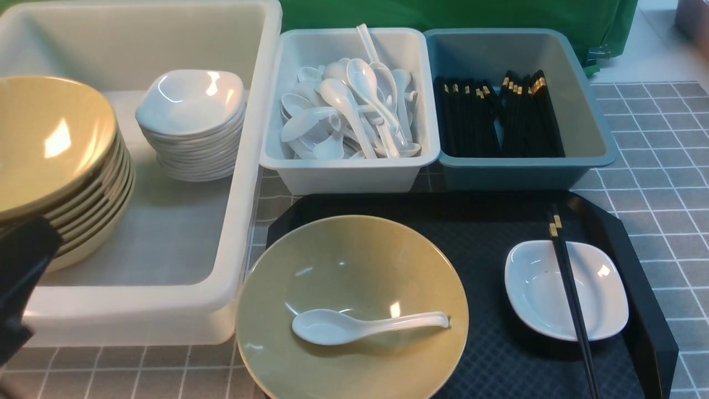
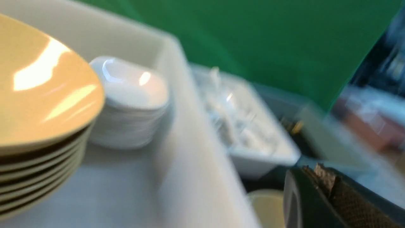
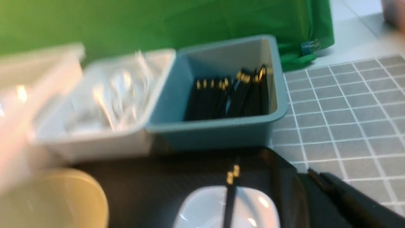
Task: On grey table put chopsticks spoon bowls plates into blue grey white boxes.
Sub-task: 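Move the grippers toward the tableware on the black tray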
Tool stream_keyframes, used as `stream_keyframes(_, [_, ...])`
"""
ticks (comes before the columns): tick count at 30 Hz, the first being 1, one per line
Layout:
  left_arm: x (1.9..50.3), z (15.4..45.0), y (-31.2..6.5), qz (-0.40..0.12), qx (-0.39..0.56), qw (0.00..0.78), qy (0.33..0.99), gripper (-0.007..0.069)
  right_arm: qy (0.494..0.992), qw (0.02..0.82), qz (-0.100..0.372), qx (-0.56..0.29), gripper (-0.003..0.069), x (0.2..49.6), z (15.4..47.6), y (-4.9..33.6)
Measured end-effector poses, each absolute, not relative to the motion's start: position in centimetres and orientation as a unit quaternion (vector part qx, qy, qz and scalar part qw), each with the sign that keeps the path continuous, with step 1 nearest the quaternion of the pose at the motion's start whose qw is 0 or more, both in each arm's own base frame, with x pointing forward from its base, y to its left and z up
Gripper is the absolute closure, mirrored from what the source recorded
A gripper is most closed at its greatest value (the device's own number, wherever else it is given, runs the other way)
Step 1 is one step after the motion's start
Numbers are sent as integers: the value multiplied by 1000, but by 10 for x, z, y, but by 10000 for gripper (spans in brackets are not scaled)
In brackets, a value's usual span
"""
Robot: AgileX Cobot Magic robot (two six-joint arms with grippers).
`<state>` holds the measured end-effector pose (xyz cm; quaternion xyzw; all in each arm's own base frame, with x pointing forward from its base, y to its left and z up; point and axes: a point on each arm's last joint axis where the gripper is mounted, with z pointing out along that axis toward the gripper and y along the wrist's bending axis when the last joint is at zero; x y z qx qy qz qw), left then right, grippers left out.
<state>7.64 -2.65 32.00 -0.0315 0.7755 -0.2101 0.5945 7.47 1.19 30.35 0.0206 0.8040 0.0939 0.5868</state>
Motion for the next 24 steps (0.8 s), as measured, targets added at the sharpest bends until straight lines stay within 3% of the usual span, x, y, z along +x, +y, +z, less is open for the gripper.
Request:
stream_keyframes(3, [98,335,-25,-142,33,514,845,634,851,518,66,-57,625,98,329,15])
stream_keyframes(8, [125,347,-19,-87,87,386,914,634,883,442,73,-138,625,123,343,25])
stream_keyframes(13, [145,354,-27,-89,125,351,924,634,899,376,73,-214,625,136,338,38])
stream_keyframes(15, [158,358,-42,-100,171,336,921,634,912,313,57,-259,625,147,328,47])
stream_keyframes(24, [199,363,-112,-91,332,290,893,634,943,193,33,-268,619,195,310,69])
